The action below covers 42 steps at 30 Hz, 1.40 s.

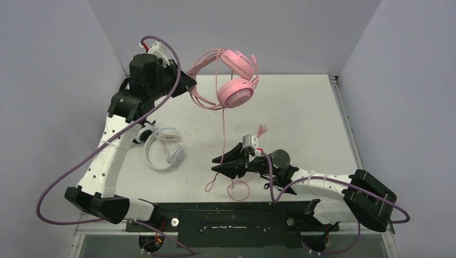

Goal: Wrap the headphones
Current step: Place the headphones at the center of the board.

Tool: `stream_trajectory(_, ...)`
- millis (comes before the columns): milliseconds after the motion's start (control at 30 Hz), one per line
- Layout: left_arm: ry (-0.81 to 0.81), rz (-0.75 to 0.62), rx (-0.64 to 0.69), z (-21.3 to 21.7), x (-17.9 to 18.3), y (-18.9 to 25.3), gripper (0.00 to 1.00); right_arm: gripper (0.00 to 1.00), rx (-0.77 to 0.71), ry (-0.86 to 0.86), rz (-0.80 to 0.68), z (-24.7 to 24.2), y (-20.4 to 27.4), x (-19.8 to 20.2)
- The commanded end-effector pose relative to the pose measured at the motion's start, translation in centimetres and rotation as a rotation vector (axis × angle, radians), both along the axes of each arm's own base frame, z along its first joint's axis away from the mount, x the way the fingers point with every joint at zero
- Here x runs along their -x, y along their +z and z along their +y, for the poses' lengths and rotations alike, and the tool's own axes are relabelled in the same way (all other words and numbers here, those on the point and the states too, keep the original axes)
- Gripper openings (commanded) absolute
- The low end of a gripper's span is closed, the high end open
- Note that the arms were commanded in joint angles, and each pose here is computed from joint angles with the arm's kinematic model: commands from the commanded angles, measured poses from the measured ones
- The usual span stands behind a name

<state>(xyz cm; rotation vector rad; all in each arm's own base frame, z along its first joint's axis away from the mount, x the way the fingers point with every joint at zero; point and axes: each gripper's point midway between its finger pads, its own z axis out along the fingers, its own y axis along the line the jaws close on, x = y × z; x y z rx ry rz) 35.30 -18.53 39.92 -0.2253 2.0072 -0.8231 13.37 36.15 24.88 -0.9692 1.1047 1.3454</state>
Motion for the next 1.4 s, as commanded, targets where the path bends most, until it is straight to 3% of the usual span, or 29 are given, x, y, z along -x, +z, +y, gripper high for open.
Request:
stream_trajectory(0, 0.138, -0.192, 0.061, 1.9, -1.9, 4.1, 0.00, 0.27, -0.118, 0.062, -0.023, 0.3, 5.9, 1.5)
stream_trajectory(133, 0.289, -0.225, 0.011, 4.4, -3.5, 2.2, 0.00, 0.22, -0.093, 0.114, 0.024, 1.4, 8.1, 1.9)
stream_trajectory(333, 0.514, -0.244, -0.115, 8.5, -5.2, -1.1, 0.00, 0.22, -0.107, 0.152, 0.039, 1.3, 10.4, 2.8)
stream_trajectory(633, 0.595, -0.238, -0.330, 10.8, -4.8, -5.4, 0.00, 0.21, -0.117, 0.006, 0.127, -0.1, 12.3, -0.8)
stream_trajectory(800, 0.590, -0.256, -0.341, 11.1, -4.0, -5.1, 0.00, 0.22, -0.033, -0.072, 0.176, -0.9, 9.6, -3.6)
stream_trajectory(1000, 0.534, -0.307, -0.271, 10.3, -2.6, -1.2, 0.00, 0.49, 0.131, -0.279, 0.132, -2.7, 3.9, -6.9)
stream_trajectory(1233, 0.369, -0.292, -0.130, 7.3, -0.4, 2.6, 0.00, 0.94, 0.087, -0.536, -0.058, -6.4, 2.4, -9.8)
stream_trajectory(1367, 0.249, -0.222, -0.055, 5.1, 0.7, 3.0, 0.00, 1.00, 0.105, -0.607, -0.114, -7.6, 1.4, -11.3)
